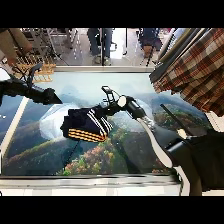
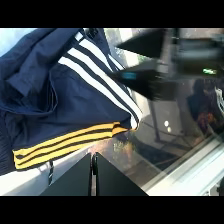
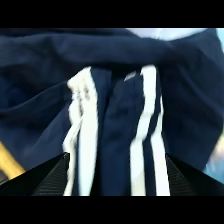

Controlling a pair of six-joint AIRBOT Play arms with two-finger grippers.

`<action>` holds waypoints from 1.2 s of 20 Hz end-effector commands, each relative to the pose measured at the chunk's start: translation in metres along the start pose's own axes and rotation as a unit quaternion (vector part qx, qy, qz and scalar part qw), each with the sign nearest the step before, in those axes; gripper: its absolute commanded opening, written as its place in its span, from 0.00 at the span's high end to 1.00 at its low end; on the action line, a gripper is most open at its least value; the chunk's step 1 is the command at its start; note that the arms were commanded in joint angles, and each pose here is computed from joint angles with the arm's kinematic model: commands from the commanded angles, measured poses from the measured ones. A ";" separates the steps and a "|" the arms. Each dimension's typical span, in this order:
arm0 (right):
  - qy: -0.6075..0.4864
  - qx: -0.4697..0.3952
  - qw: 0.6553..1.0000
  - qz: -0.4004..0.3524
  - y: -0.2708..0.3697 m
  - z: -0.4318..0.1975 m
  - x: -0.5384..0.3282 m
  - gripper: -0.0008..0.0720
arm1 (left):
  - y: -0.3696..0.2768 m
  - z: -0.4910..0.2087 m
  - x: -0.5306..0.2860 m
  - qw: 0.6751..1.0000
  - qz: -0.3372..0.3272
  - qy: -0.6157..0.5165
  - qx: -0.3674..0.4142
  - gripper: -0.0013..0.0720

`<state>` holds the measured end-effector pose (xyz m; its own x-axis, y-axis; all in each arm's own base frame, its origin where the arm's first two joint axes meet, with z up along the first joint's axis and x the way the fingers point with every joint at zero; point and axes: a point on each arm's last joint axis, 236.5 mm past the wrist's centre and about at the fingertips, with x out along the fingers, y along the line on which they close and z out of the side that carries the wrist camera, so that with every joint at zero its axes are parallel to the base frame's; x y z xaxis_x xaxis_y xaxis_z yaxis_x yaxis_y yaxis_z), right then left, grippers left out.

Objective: Fold the clothes and pants, and hang the long-sleeved shirts on hangers.

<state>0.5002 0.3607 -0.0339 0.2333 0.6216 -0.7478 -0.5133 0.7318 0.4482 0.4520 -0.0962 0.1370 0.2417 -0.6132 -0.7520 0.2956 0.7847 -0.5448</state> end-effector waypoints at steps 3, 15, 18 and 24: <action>0.009 -0.011 1.000 0.013 0.001 -0.004 0.044 0.57 | -0.001 -0.003 0.000 1.000 -0.002 0.007 0.003 0.97; 0.198 -0.159 0.950 0.180 0.203 -0.115 -0.049 0.47 | 0.001 -0.003 -0.001 1.000 -0.001 0.005 0.000 0.97; 0.201 -0.141 0.954 0.169 0.181 -0.108 -0.062 0.46 | 0.003 0.001 0.002 1.000 0.001 0.001 -0.001 0.97; 0.090 0.052 0.990 0.091 0.065 -0.035 -0.122 0.40 | 0.013 -0.015 0.065 0.997 -0.006 0.072 -0.004 0.97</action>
<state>0.3733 0.3661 0.0646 -0.1194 0.6738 -0.7292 -0.5966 0.5384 0.5952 0.4566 -0.1122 0.1051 0.1675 -0.6176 -0.7685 0.2936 0.7753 -0.5591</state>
